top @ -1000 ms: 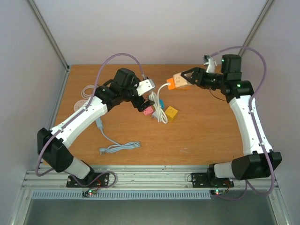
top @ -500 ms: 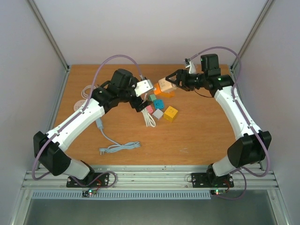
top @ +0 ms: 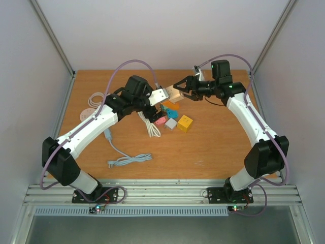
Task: Pull the plug off the socket
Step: Remove the plug from the socket.
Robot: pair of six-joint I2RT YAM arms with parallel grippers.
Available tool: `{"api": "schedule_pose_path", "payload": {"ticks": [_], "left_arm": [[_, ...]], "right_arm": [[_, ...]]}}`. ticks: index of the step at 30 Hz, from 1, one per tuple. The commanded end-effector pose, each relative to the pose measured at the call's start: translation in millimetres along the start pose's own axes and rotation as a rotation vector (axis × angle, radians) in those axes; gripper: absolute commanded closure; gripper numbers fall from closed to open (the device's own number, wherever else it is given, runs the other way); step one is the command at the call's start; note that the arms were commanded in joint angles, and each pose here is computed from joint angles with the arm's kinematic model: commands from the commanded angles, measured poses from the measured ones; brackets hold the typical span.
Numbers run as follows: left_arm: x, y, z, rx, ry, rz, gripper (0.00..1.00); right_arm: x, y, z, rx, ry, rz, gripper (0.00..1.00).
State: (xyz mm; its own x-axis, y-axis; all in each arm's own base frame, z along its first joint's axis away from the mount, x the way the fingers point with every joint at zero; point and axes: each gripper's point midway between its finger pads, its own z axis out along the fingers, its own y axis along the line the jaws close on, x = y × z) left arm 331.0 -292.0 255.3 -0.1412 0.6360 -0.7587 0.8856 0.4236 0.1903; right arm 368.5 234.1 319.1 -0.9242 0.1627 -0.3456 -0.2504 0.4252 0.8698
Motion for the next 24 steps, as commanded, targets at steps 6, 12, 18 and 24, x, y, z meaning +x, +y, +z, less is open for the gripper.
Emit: {"api": "schedule_pose_path", "payload": {"ticks": [6,12,18,24], "left_arm": [[-19,-14,-2,0.087,-0.067,0.036,0.11],[-20,-23,-4,0.134,-0.078,0.040,0.26],[-19,-26,-5,0.147,-0.078,0.042,0.34],[-20,-26,-6,0.150,-0.081,0.040,0.32]], "right_arm": [[13,37,0,-0.167,0.062,-0.013,0.56],[18,40,0,-0.197,0.083,-0.006,0.56],[22,48,-4,-0.223,0.094,-0.014,0.55],[28,54,-3,-0.239,0.113,-0.023,0.55]]}}
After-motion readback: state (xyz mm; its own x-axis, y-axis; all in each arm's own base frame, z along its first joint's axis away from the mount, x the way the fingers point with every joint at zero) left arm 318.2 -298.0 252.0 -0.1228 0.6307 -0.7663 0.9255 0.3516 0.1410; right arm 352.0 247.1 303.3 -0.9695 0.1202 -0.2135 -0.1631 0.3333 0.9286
